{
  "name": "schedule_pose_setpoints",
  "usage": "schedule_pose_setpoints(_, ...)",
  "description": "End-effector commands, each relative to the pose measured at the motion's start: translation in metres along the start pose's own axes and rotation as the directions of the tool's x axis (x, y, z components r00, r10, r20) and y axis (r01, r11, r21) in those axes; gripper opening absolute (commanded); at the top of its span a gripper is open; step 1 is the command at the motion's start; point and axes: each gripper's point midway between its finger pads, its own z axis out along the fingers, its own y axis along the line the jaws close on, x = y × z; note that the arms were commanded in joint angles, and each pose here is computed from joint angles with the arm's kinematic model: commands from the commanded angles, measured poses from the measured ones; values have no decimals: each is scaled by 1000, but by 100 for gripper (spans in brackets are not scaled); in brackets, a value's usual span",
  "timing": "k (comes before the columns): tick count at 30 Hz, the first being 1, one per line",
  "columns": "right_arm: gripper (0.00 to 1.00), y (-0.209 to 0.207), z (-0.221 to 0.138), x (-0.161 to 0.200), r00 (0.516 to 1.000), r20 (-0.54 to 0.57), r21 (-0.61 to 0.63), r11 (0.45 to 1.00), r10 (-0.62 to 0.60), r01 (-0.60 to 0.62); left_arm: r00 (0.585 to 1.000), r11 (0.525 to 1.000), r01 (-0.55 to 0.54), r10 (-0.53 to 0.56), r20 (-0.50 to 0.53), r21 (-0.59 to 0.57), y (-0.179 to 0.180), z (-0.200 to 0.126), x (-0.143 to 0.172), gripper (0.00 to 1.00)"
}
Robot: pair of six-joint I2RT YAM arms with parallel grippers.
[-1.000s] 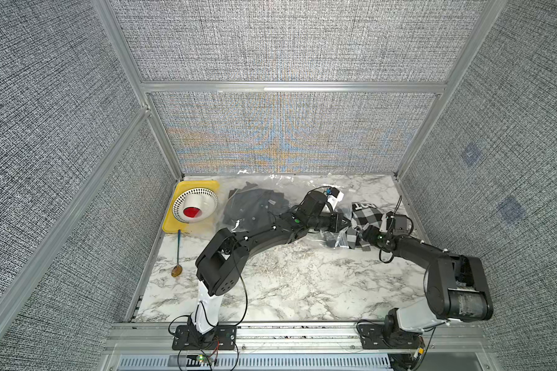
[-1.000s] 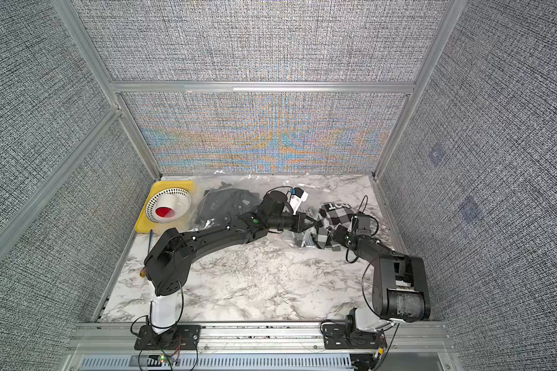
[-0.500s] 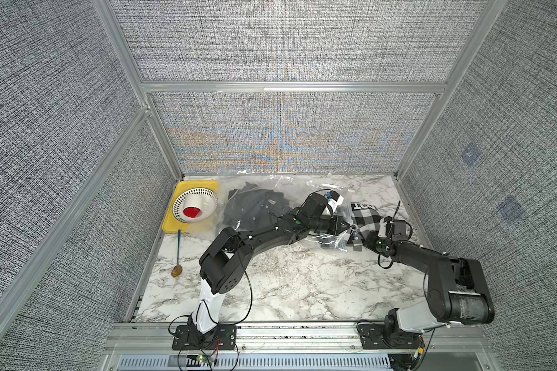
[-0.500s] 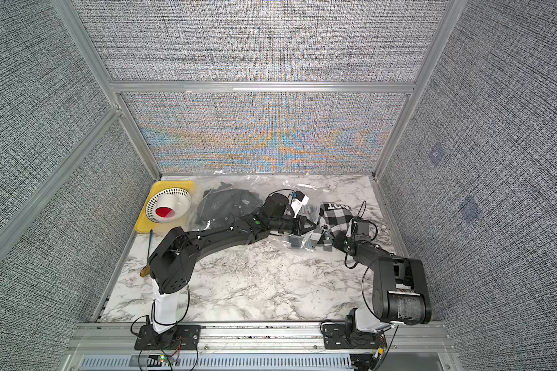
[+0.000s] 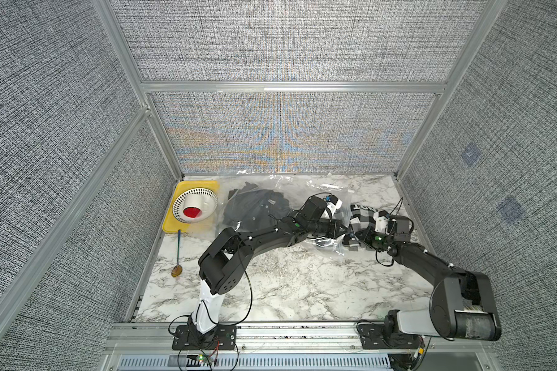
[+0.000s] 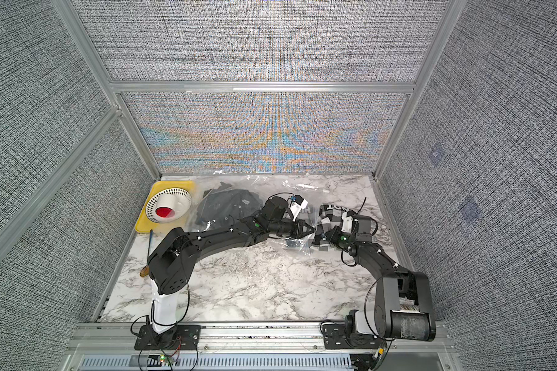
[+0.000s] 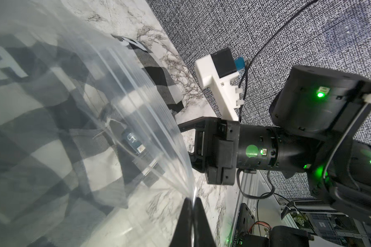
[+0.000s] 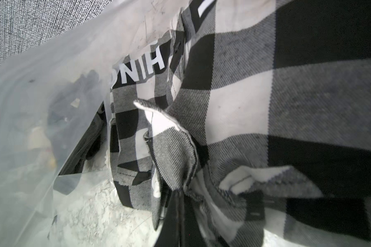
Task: Place the folded shirt into the vacuum bag
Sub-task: Place the shirt in the vacuum bag.
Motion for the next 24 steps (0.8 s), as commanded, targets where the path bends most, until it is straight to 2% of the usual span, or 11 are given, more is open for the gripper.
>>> schedule_pose_setpoints(1, 0, -6, 0, 13, 999, -33, 20, 1000, 17, -16, 999, 999, -30, 29, 32, 26, -9, -3, -9, 0)
schedule_pose_setpoints(2, 5, -18, -2, 14, 1000, -29, 89, 996, 11, -8, 999, 999, -30, 30, 31, 29, -9, -3, -9, 0)
schedule_pose_setpoints(5, 42, -46, -19, 7, 1000, 25, 279, 960, -18, 10, 999, 999, -29, 28, 28, 27, -8, -3, -8, 0)
schedule_pose_setpoints(8, 58, -49, -42, -11, 993, 94, 374, 927, -67, 27, 999, 1000, -26, 26, 24, 17, -4, -2, -4, 0)
schedule_pose_setpoints(11, 66, -33, -60, -28, 981, 150, 386, 921, -125, 58, 999, 1000, -26, 26, 25, 12, -3, -2, -4, 0)
schedule_pose_setpoints(14, 70, 3, -55, -32, 971, 154, 262, 956, -180, 136, 998, 999, -38, 38, 41, 10, -8, -9, -8, 0)
schedule_pose_setpoints(17, 70, 36, -32, -22, 974, 54, 110, 970, -222, 215, 997, 999, -47, 47, 62, -7, -7, -14, -8, 0)
schedule_pose_setpoints(20, 68, 54, -9, -7, 970, -33, -8, 970, -242, 242, 996, 998, -50, 52, 77, -23, -4, -19, -8, 0)
schedule_pose_setpoints(24, 67, 68, 14, 14, 949, -104, -74, 954, -299, 292, 992, 996, -54, 62, 110, -69, 2, -27, -9, 0)
